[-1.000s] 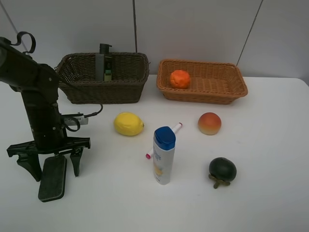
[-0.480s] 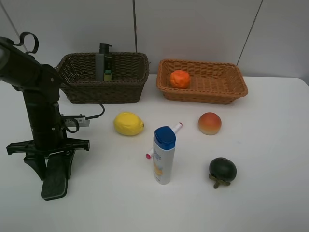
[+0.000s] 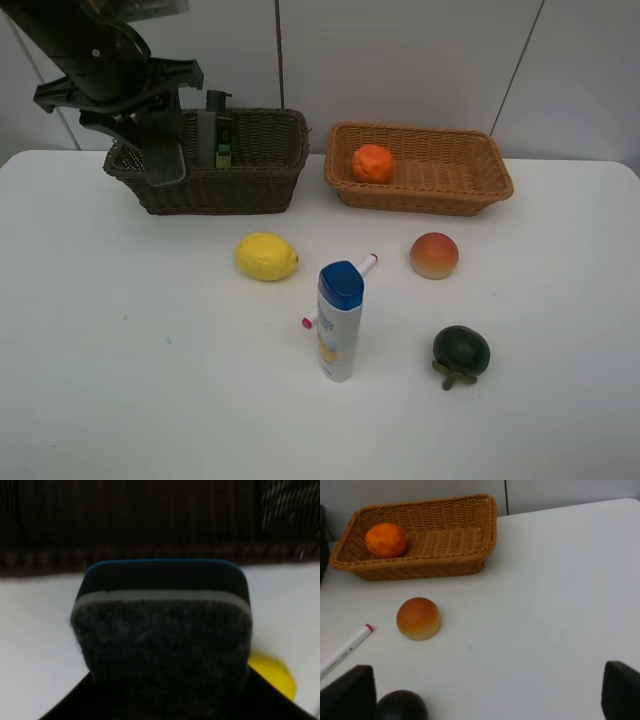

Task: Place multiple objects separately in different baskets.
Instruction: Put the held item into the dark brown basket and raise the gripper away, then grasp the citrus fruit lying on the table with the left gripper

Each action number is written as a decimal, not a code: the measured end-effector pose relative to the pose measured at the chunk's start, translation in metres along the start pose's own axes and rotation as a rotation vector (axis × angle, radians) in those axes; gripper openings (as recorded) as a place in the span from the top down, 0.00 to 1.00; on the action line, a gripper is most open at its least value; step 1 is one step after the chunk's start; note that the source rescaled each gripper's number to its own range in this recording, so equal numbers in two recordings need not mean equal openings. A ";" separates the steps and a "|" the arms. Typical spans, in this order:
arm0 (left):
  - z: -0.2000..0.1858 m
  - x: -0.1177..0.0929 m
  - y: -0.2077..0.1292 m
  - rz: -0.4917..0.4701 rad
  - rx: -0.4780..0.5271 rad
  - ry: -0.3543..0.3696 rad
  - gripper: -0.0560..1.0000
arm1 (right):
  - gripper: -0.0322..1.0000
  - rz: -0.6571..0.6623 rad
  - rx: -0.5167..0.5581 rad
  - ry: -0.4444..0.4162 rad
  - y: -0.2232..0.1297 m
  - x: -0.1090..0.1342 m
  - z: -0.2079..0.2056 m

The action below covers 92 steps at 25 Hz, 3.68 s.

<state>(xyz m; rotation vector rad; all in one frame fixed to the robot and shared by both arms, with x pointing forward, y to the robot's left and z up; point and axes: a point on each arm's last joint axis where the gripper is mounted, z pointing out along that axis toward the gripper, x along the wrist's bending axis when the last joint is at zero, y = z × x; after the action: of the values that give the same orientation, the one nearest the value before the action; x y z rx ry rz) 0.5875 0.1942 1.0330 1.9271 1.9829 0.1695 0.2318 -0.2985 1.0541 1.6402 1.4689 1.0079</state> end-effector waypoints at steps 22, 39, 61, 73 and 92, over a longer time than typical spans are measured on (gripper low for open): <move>0.092 -0.018 0.098 0.161 -0.344 0.003 0.02 | 0.00 0.000 0.000 0.000 0.000 0.000 0.000; 0.011 -0.101 0.040 0.557 0.107 -0.011 0.00 | 0.00 0.000 0.000 0.000 0.000 0.000 0.000; 0.101 -0.148 -0.023 1.304 0.422 -0.060 0.00 | 0.00 0.000 0.000 0.000 0.000 0.000 0.000; 0.148 -0.142 -0.037 1.305 0.540 -0.065 0.00 | 0.00 0.000 0.000 0.000 0.000 0.000 0.000; 0.188 -0.132 -0.051 1.323 0.640 -0.050 0.00 | 0.00 0.000 0.000 0.000 0.000 0.000 0.000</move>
<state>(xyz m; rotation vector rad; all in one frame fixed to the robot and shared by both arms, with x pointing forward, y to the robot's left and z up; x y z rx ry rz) 0.6033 0.0294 0.8658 3.2752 0.4067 -0.2165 0.2318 -0.2985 1.0541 1.6402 1.4689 1.0079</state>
